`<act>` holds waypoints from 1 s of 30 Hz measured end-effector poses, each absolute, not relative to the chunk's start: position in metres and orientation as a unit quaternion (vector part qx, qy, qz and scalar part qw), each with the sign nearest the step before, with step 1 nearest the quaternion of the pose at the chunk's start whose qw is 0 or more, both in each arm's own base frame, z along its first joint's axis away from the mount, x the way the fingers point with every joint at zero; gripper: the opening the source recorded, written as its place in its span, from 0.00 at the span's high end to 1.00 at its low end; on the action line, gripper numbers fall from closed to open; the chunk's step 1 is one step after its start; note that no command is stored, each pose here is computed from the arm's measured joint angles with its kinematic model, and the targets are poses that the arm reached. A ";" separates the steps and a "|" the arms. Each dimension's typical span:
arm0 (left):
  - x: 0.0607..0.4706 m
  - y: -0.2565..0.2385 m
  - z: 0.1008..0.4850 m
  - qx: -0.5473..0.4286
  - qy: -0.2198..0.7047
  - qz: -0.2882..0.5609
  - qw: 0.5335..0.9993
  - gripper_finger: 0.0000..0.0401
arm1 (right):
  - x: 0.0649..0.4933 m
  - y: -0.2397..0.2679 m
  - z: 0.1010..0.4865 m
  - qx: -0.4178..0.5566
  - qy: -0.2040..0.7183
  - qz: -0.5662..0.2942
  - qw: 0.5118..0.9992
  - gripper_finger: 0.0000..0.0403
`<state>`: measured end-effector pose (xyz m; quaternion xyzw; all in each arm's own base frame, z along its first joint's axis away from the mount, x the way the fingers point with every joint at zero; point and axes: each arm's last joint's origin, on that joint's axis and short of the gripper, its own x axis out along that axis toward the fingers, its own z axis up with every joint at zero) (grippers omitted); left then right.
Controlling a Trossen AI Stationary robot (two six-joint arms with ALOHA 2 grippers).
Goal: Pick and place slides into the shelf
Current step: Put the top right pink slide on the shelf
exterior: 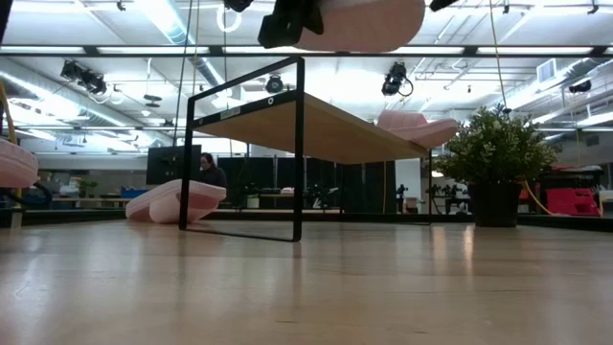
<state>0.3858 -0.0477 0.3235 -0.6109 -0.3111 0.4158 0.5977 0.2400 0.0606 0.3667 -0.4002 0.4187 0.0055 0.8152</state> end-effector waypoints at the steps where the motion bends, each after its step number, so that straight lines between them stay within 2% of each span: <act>1: 0.386 -0.047 0.324 -0.609 -0.312 0.415 0.599 0.76 | 0.243 0.061 0.364 -0.401 0.423 0.006 0.813 0.42; 7: 0.389 -0.048 0.329 -0.607 -0.307 0.405 0.610 0.74 | 0.245 0.062 0.368 -0.406 0.407 -0.046 0.817 0.42; 14: 0.389 -0.048 0.330 -0.609 -0.310 0.403 0.609 0.76 | 0.243 0.060 0.373 -0.405 0.392 -0.055 0.824 0.45; 18: 0.389 -0.048 0.331 -0.614 -0.309 0.398 0.608 0.75 | 0.243 0.060 0.373 -0.403 0.391 -0.056 0.826 0.49; 25: 0.390 -0.048 0.332 -0.616 -0.309 0.396 0.607 0.75 | 0.244 0.060 0.373 -0.401 0.390 -0.058 0.827 0.63; 30: 0.390 -0.048 0.333 -0.608 -0.307 0.397 0.615 0.75 | 0.243 0.060 0.373 -0.402 0.391 -0.059 0.826 0.80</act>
